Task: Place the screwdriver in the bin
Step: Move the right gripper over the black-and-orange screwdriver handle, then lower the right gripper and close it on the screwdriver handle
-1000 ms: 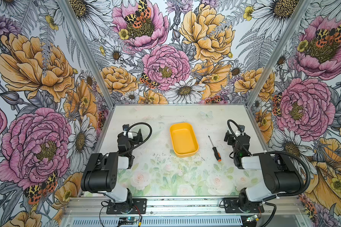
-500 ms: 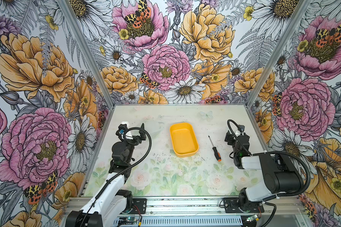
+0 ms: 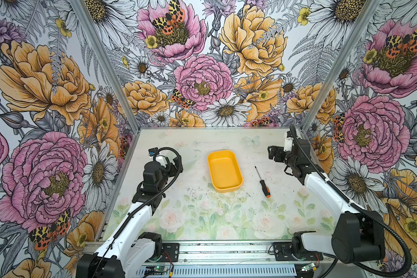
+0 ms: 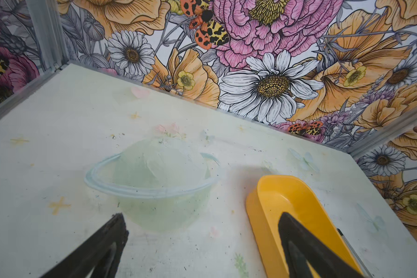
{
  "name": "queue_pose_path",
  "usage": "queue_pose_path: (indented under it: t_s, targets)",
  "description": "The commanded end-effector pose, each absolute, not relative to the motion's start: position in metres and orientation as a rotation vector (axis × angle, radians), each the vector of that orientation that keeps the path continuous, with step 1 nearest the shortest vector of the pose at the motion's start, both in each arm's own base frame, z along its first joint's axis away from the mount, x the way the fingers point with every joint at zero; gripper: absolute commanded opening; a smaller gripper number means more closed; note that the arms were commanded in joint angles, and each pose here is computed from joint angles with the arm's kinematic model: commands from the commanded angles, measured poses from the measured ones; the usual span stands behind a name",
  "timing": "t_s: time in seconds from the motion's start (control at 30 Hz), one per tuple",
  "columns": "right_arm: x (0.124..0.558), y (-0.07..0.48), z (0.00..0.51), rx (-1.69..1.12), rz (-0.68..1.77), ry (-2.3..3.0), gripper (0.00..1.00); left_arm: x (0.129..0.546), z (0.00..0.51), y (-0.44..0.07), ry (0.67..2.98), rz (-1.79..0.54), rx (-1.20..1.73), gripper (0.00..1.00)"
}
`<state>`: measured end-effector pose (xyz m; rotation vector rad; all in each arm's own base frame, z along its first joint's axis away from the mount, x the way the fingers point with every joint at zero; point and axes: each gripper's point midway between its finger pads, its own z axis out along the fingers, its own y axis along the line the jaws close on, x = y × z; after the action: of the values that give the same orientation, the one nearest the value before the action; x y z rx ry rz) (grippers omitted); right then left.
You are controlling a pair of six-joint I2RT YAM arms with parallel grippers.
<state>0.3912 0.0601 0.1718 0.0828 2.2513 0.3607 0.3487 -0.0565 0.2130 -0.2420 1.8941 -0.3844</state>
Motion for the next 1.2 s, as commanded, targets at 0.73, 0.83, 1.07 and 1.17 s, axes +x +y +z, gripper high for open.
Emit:
queue_pose_path:
  t_s: [0.73,0.83,1.07,1.17]
  targets:
    - [0.276,0.082,0.058,0.101,0.155,2.871,0.72,0.365,0.159,-0.086,2.222,-0.538,-0.325,0.99]
    - [0.278,0.086,0.052,0.081,0.157,2.897,0.63,0.366,0.157,-0.087,2.232,-0.541,-0.323,0.99]
    - [0.278,0.090,0.039,0.056,0.120,2.940,0.56,0.368,0.155,-0.091,2.239,-0.553,-0.314,0.99]
    - [0.280,0.088,0.039,0.051,0.101,2.937,0.56,0.369,0.154,-0.091,2.241,-0.554,-0.312,0.99]
